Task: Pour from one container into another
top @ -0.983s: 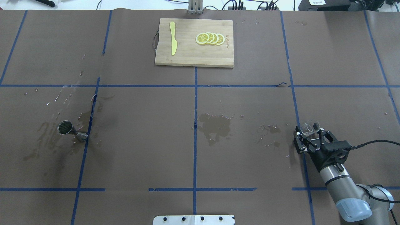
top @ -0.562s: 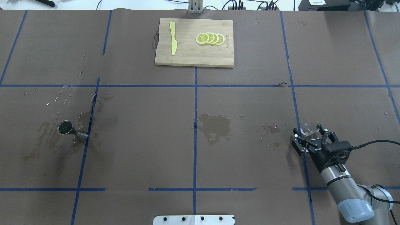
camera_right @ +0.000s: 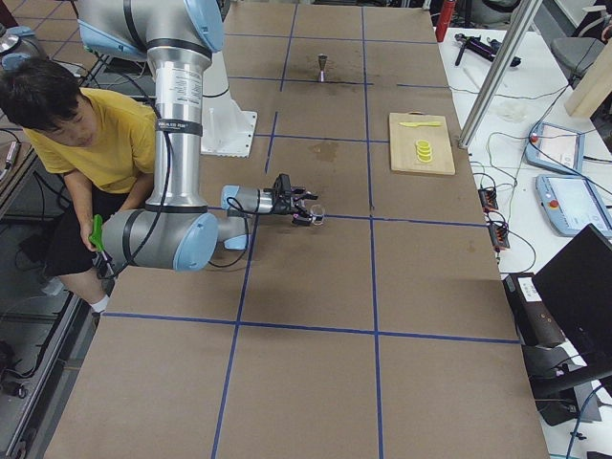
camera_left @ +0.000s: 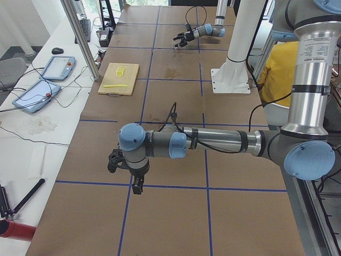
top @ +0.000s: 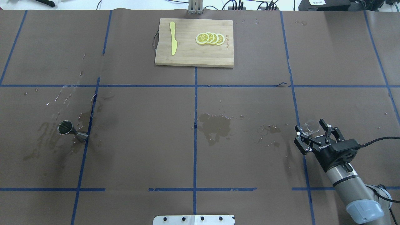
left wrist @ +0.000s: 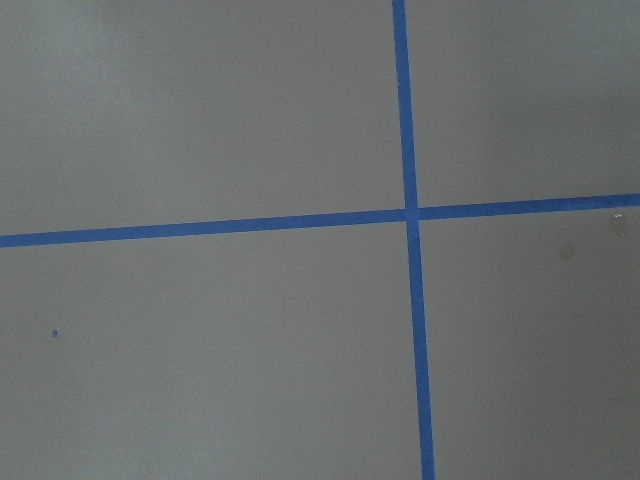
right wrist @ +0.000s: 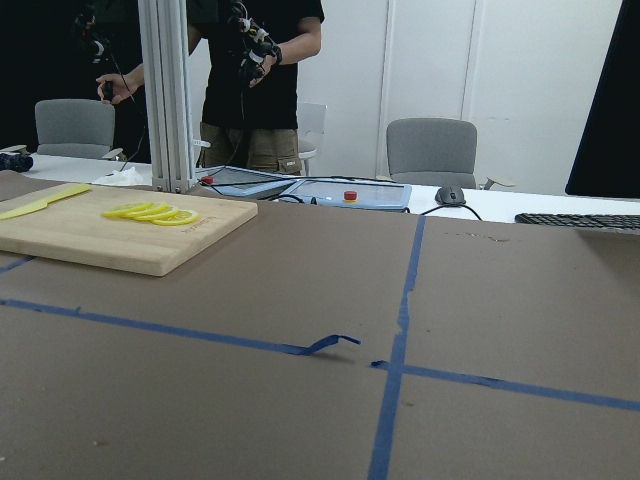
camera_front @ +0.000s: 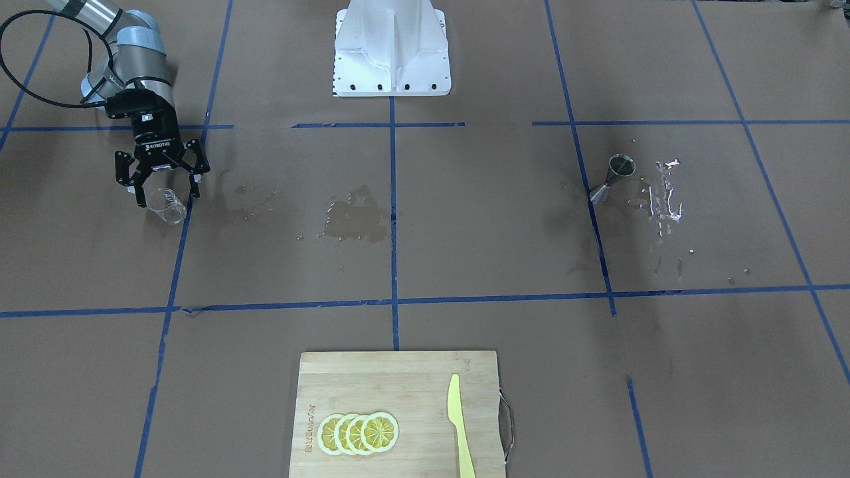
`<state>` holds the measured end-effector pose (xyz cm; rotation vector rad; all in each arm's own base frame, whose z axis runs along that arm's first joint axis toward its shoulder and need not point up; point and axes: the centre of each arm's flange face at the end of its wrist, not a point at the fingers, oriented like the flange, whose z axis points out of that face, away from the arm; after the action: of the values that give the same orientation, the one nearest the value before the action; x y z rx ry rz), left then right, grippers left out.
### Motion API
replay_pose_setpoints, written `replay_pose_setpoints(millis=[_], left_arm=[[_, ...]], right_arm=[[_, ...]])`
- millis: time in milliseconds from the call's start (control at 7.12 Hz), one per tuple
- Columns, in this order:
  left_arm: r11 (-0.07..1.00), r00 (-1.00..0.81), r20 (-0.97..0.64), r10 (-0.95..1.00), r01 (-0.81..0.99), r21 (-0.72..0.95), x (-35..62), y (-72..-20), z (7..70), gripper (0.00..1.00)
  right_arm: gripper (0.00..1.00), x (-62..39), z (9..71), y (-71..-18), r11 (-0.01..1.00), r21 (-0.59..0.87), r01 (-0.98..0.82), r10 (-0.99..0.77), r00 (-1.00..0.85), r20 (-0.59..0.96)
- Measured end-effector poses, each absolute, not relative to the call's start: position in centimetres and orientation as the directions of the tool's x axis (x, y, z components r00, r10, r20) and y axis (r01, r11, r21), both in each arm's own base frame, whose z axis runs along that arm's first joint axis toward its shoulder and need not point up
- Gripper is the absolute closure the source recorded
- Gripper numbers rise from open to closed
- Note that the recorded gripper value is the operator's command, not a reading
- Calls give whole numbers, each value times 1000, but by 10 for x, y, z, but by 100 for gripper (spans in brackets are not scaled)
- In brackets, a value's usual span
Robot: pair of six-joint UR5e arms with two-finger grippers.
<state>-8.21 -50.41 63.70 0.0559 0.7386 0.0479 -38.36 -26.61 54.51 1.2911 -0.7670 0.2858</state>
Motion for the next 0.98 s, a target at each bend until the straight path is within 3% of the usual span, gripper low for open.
replay_pose_setpoints(millis=[562, 983], left_arm=[[997, 738, -672, 64, -24, 69, -82, -505, 636, 0], [997, 738, -672, 64, -24, 69, -82, -505, 636, 0]], right_arm=[[0, -338, 521, -321, 342, 750, -566, -256, 712, 654], [0, -273, 532, -412, 549, 723, -419, -229, 757, 612]])
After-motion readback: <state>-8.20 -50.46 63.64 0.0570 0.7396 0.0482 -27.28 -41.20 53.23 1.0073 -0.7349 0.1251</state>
